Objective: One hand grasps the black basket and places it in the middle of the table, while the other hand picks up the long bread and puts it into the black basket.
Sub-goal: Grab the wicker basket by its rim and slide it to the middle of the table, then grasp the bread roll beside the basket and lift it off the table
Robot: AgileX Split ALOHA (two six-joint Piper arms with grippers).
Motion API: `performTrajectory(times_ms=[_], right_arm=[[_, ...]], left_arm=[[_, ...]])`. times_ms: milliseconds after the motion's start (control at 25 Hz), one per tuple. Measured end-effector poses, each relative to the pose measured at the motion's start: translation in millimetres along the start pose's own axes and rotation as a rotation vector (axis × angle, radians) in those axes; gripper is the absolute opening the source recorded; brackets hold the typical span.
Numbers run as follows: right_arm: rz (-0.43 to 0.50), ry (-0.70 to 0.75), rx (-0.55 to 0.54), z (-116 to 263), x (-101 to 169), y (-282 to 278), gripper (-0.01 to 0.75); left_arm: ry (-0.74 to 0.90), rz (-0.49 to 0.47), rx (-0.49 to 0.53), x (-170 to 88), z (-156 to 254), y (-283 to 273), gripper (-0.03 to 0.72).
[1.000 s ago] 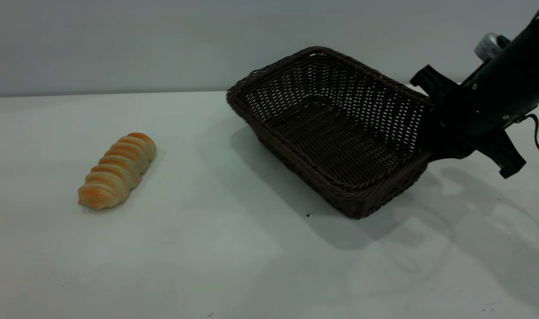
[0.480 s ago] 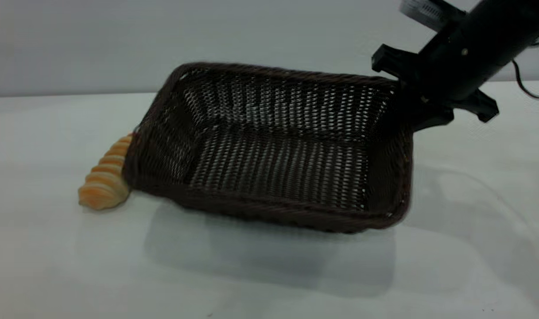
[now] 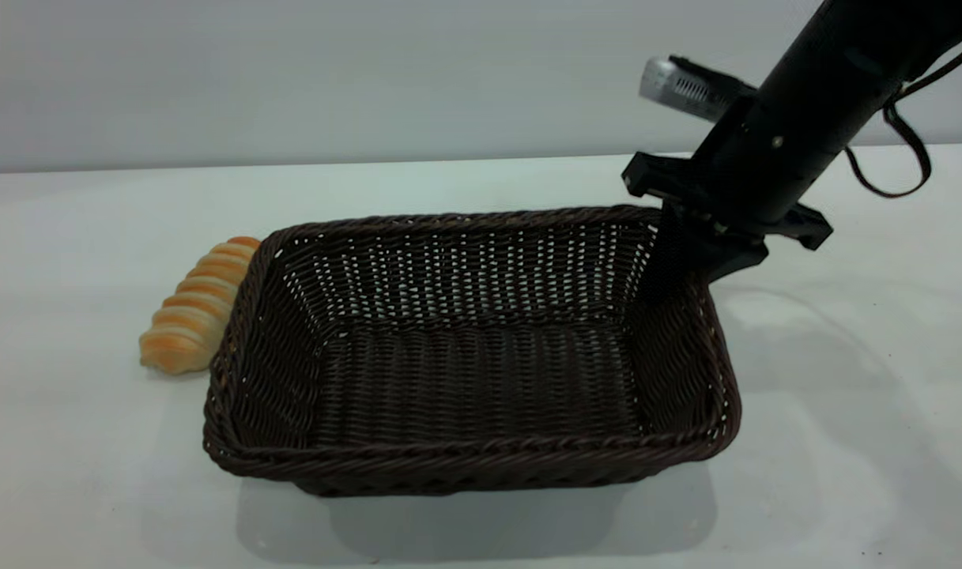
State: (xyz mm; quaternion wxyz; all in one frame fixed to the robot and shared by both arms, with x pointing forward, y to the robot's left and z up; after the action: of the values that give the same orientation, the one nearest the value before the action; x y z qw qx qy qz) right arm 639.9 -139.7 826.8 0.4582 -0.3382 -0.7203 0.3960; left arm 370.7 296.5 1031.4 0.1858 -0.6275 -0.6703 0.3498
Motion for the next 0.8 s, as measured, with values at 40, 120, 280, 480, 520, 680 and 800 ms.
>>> performTrajectory(times_ms=[40, 120, 280, 480, 520, 680, 800], right_arm=[[0.0, 0.001, 0.002, 0, -1, 1, 0.095], [-0.003, 0.006, 0.007, 0, -1, 2, 0.108], [-0.015, 0.012, 0.0, -6, 2, -2, 0.203], [-0.073, 0.002, 0.015, -21, 9, -19, 0.374], [-0.091, -0.004, 0.028, -22, 11, -23, 0.398], [-0.149, -0.008, 0.052, -35, 10, -50, 0.441], [-0.182, 0.004, 0.056, -45, 4, -74, 0.444]], left_arm=[[0.0, 0.0, 0.0, 0, 0, 0, 0.542], [0.0, 0.0, 0.0, 0, 0, 0, 0.542], [0.0, 0.0, 0.0, 0, 0, 0, 0.542], [0.0, 0.0, 0.0, 0, 0, 0, 0.542], [0.0, 0.0, 0.001, 0, 0, 0, 0.542], [0.0, 0.0, 0.002, 0, 0, 0, 0.542], [0.0, -0.001, 0.003, 0, 0, 0, 0.542]])
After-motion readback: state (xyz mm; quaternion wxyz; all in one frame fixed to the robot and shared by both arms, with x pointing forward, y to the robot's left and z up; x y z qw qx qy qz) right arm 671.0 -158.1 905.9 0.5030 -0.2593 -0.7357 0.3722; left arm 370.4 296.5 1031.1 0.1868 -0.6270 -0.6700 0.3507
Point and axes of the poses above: a point on each arm's last joint axis where the gripper is mounted, y pointing out along that axis toward the gripper, x along the wrist's bending axis when the last joint is at zero, z = x × y, the point moved 5 cm from there along y, pointing out along that axis toward the gripper, and after that the axes turned 12 degrees about -y, right-handed, at the moved point
